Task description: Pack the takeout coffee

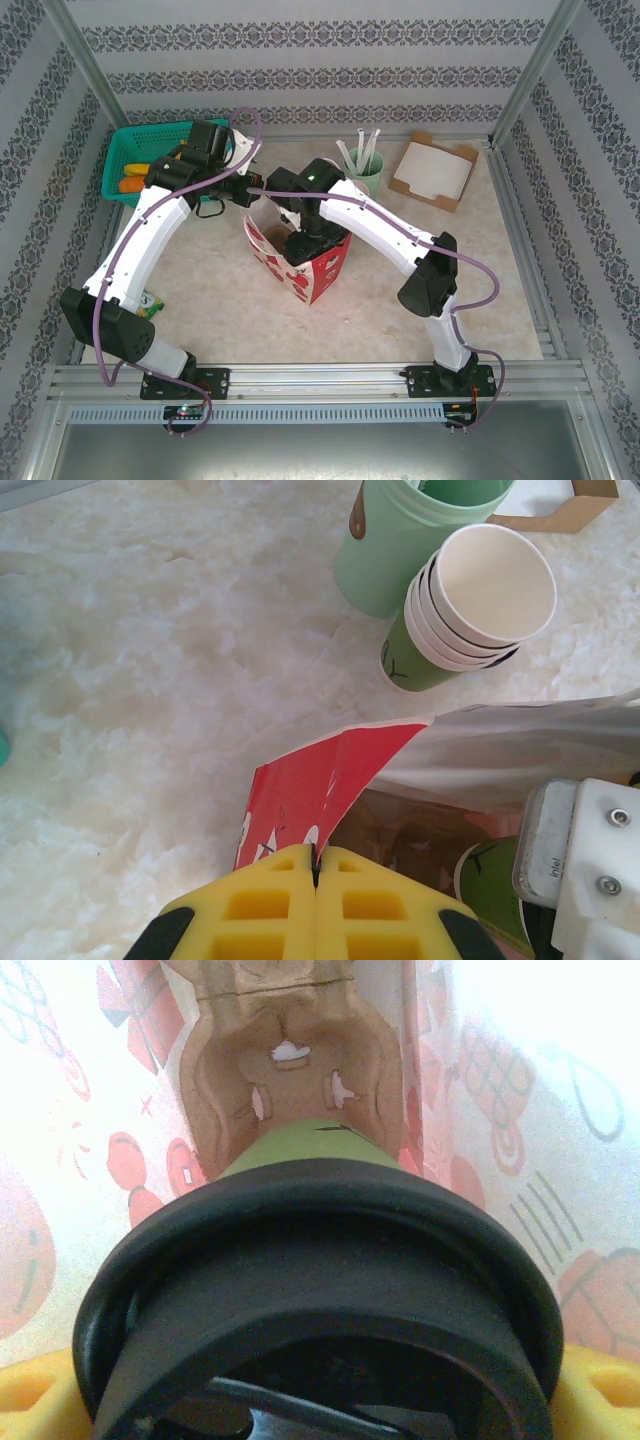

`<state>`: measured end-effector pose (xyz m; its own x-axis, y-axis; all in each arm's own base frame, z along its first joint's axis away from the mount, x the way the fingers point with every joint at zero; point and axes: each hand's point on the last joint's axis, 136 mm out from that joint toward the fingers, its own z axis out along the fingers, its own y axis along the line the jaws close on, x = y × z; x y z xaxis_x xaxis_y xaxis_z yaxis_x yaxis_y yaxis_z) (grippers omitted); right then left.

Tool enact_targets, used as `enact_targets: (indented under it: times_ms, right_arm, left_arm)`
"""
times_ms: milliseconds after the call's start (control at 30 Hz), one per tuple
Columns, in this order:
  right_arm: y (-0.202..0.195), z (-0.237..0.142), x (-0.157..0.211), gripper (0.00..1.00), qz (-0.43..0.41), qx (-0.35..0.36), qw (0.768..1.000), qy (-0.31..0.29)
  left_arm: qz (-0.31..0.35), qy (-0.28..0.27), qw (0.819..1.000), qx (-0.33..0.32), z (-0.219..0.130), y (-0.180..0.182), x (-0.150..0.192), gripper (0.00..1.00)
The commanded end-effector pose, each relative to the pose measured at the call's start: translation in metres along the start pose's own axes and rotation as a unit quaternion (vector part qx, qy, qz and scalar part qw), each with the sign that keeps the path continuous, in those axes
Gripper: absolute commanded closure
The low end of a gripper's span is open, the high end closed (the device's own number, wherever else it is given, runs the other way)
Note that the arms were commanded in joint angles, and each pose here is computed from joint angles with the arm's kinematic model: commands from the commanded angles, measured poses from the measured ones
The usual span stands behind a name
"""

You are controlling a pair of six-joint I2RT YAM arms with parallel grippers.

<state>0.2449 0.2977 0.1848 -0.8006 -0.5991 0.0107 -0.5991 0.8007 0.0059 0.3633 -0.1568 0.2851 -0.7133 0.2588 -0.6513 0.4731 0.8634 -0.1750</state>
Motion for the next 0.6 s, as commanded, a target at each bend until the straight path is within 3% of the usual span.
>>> enact_targets:
  times_ms: [0,567]
  right_arm:
    - [-0.0105,0.0099,0.023,0.53,-0.008,0.021,0.998,0.066]
    - [-0.0103,0.0117,0.017,0.54,-0.007,0.018,0.998,0.056]
  left_arm:
    - [0.005,-0.013,1.0,-0.004,0.0003,0.0055,-0.0056,1.0]
    - [0.007,-0.013,1.0,0.0,0.0022,0.0047,-0.006,1.0]
